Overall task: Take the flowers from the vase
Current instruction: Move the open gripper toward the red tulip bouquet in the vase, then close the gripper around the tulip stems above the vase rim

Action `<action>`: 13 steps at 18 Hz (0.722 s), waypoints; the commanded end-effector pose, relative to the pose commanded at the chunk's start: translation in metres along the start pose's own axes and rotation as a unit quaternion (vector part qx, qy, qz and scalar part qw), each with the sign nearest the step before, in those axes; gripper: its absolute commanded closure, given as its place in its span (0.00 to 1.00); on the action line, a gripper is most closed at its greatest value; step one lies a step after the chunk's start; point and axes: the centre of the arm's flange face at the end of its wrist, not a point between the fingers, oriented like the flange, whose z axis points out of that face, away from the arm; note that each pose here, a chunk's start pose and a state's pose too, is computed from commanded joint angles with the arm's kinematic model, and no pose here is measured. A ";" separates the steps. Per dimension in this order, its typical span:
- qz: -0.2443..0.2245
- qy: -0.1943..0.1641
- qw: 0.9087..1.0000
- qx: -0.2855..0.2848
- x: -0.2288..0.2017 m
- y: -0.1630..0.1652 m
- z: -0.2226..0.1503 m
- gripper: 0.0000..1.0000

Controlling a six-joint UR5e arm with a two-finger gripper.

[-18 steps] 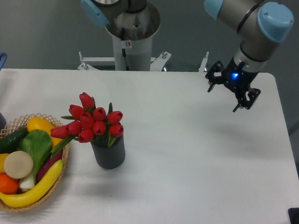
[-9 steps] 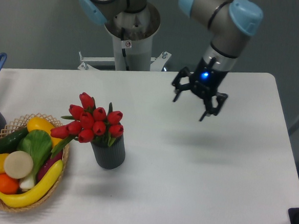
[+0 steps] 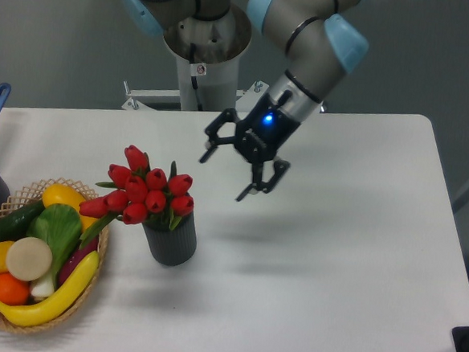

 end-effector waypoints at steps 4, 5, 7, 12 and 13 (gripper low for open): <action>0.013 0.010 0.999 0.039 0.003 -0.008 0.007 0.00; 0.019 0.012 0.999 0.046 0.001 -0.008 0.012 0.00; 0.032 0.015 0.998 0.048 -0.004 -0.006 0.024 0.00; 0.042 0.026 0.998 0.050 -0.012 -0.003 0.044 0.00; 0.041 0.027 0.998 0.050 -0.013 -0.003 0.045 0.00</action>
